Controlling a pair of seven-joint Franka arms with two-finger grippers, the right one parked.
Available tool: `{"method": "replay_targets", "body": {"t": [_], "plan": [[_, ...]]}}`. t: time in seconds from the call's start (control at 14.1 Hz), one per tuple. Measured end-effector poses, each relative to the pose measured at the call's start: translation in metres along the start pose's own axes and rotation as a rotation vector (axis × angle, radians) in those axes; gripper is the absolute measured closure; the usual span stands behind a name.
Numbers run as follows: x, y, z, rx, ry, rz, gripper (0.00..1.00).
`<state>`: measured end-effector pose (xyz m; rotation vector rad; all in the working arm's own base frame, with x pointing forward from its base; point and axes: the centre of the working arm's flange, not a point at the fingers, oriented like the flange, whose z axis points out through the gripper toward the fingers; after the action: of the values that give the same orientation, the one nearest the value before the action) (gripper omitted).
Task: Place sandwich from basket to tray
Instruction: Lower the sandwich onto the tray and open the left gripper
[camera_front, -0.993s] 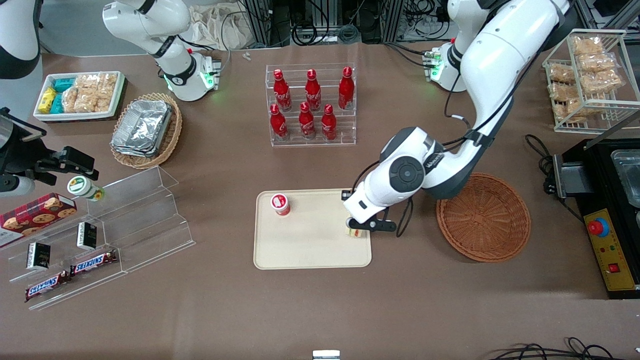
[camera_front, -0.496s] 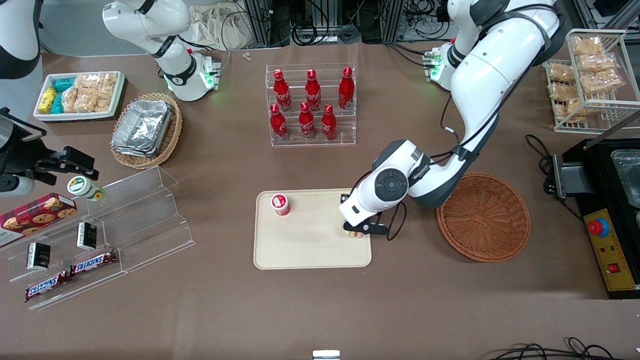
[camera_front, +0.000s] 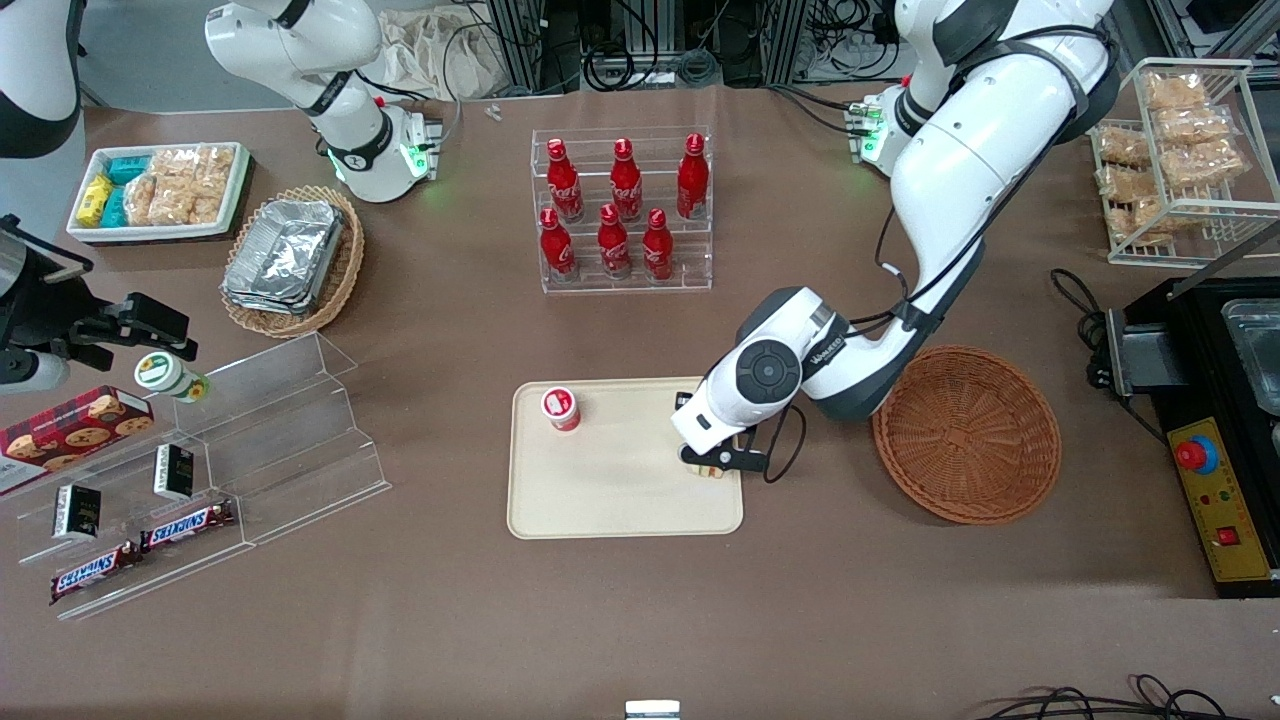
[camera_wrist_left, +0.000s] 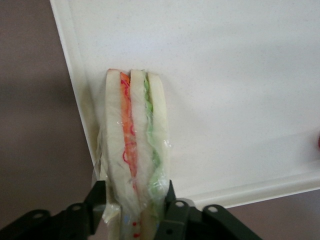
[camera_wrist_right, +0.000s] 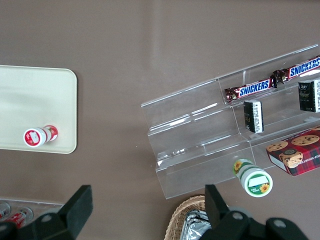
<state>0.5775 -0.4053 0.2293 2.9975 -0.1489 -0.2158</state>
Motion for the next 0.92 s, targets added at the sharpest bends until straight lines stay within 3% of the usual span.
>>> {"method": "replay_targets", "body": {"t": [0.28,0.43,0.64,0.92], "plan": [[0.015,-0.005,-0.021,-0.02,0.042,-0.044,0.01],[0.027,-0.012,-0.049,-0.027,0.075,-0.08,0.0],[0.039,-0.038,-0.113,0.007,0.101,-0.14,0.0],[0.029,-0.092,-0.217,0.039,0.168,-0.234,0.0]]}}
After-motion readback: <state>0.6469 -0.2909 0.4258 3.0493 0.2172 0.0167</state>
